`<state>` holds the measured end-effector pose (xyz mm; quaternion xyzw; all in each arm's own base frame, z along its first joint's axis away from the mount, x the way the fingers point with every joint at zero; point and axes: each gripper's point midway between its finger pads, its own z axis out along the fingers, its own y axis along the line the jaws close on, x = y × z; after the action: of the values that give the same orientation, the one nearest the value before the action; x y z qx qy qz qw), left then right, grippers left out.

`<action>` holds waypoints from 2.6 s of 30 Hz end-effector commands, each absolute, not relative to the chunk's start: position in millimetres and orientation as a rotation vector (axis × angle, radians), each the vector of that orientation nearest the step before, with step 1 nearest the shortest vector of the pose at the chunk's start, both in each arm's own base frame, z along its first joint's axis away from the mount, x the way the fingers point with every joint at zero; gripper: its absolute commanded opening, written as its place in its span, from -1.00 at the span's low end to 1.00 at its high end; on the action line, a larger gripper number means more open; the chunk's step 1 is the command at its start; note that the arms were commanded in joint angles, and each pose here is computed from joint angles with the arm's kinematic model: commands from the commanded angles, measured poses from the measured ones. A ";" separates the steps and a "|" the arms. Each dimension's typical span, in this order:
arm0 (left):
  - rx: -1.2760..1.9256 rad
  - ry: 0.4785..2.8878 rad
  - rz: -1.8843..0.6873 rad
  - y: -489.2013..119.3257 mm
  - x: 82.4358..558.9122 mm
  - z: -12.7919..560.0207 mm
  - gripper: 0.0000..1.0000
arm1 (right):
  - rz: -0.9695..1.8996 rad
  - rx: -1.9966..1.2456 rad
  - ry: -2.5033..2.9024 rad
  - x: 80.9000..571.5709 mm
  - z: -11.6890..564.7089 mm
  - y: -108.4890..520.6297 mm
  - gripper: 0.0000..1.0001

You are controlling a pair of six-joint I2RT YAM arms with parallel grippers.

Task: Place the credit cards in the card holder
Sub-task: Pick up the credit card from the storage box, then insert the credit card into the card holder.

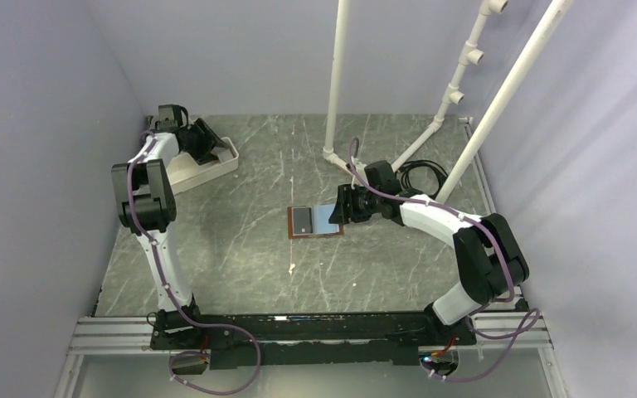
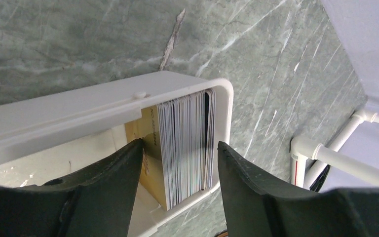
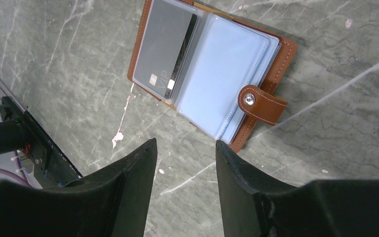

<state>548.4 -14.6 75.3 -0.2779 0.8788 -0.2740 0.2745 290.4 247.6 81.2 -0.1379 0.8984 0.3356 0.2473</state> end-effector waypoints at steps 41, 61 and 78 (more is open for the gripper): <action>-0.394 2.304 -0.588 -21.2 459.4 224.3 -1.00 | 0.968 -0.402 2.420 292.0 86.9 254.3 -0.01; 0.334 2.423 -1.625 -257.8 334.4 134.8 -1.00 | 1.004 -0.330 2.456 322.7 67.5 276.8 -0.69; 0.249 2.611 -1.683 -265.7 320.5 62.9 -1.00 | 0.902 -0.190 2.587 331.0 23.4 256.1 -0.83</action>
<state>323.4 -259.9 65.8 0.0591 0.8477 -0.5269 0.0174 321.5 260.3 24.8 -0.0755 0.9217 0.3336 0.1828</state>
